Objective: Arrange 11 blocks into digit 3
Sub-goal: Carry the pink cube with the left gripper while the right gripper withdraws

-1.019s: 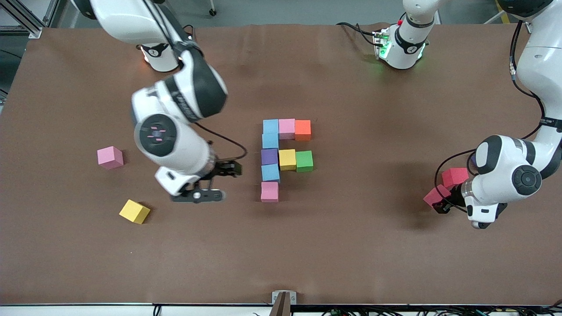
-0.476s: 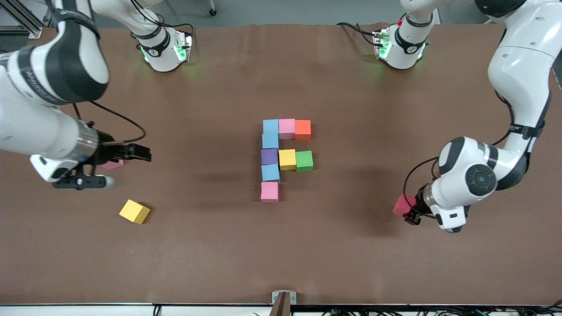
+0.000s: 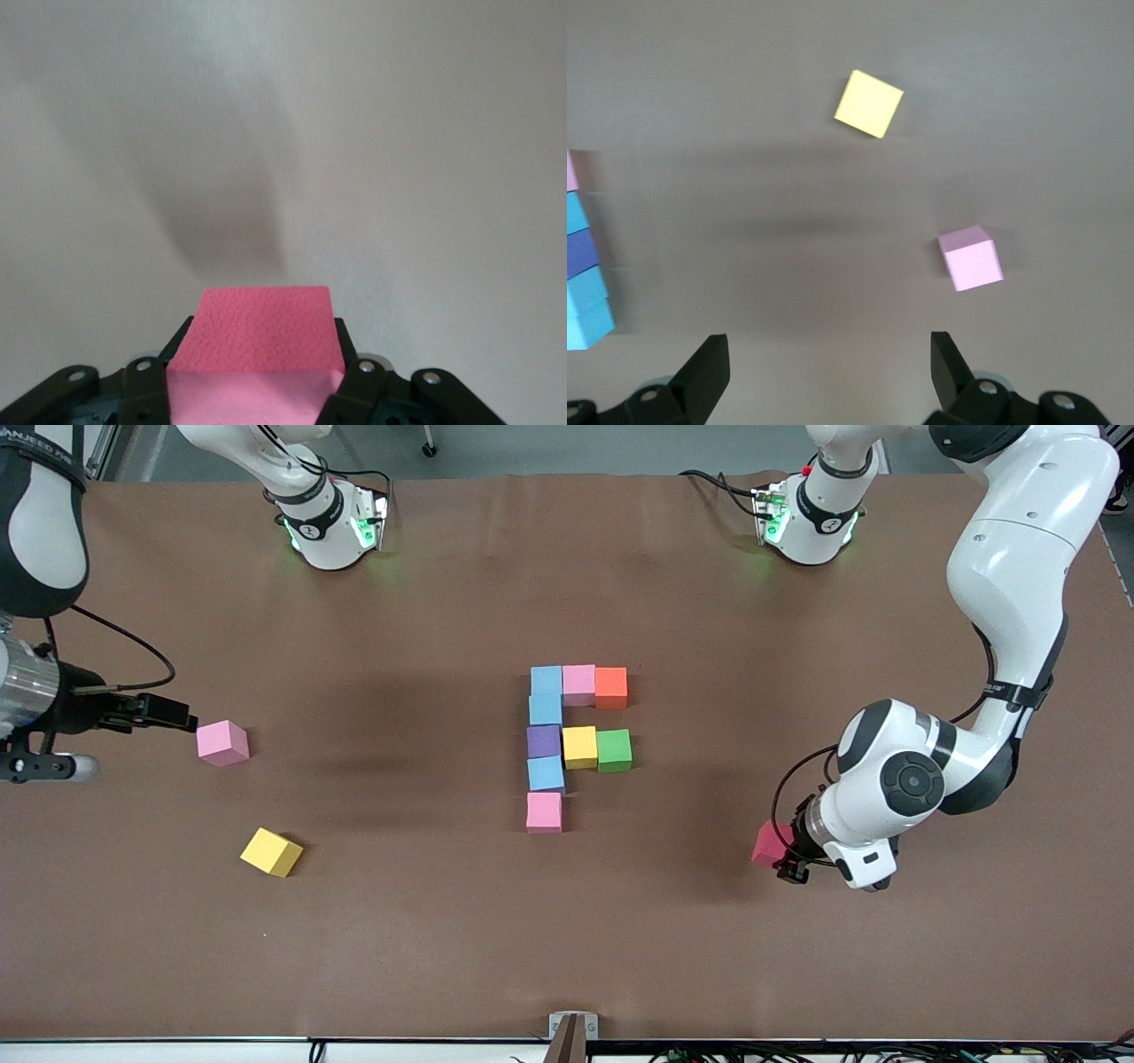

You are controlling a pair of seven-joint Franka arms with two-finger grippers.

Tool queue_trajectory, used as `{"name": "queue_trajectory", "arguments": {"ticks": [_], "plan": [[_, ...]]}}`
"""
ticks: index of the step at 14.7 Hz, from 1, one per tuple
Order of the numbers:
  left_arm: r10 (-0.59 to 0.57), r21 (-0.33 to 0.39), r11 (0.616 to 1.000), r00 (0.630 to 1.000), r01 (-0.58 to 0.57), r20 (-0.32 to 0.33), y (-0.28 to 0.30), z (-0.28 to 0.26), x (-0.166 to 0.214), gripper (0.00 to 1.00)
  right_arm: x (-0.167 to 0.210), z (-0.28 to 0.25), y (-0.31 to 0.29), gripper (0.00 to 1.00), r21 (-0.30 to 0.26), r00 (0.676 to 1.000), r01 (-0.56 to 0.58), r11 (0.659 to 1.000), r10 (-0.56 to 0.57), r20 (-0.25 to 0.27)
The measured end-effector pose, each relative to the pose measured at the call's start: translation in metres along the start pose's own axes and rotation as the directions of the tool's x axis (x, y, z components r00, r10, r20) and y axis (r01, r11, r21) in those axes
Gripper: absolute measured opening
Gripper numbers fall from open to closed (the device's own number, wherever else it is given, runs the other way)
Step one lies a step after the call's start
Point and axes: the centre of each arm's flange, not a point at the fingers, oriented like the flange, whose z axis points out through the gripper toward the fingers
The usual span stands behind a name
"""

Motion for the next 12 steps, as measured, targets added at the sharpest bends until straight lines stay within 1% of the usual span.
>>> {"name": "queue_trajectory", "arguments": {"ticks": [1, 3, 9, 12], "plan": [[-0.008, -0.001, 1.000, 1.000, 0.008, 0.006, 0.002, -0.001, -0.005, 0.61, -0.004, -0.006, 0.002, 1.00, -0.020, 1.000, 0.001, 1.000, -0.002, -0.008], [-0.028, -0.003, 1.000, 1.000, 0.028, 0.010, 0.004, -0.001, -0.014, 0.61, -0.012, -0.017, 0.004, 1.00, -0.034, 1.000, 0.015, 0.999, -0.016, -0.025], [-0.071, -0.007, 0.997, 0.997, 0.071, 0.019, 0.009, -0.003, -0.035, 0.61, -0.025, -0.027, 0.044, 1.00, -0.027, 0.998, 0.056, 0.998, -0.057, -0.041], [-0.083, -0.015, 0.996, 0.996, 0.084, 0.034, 0.013, -0.008, -0.045, 0.61, -0.028, -0.039, 0.044, 1.00, -0.030, 0.996, 0.063, 0.998, -0.065, -0.067]]}}
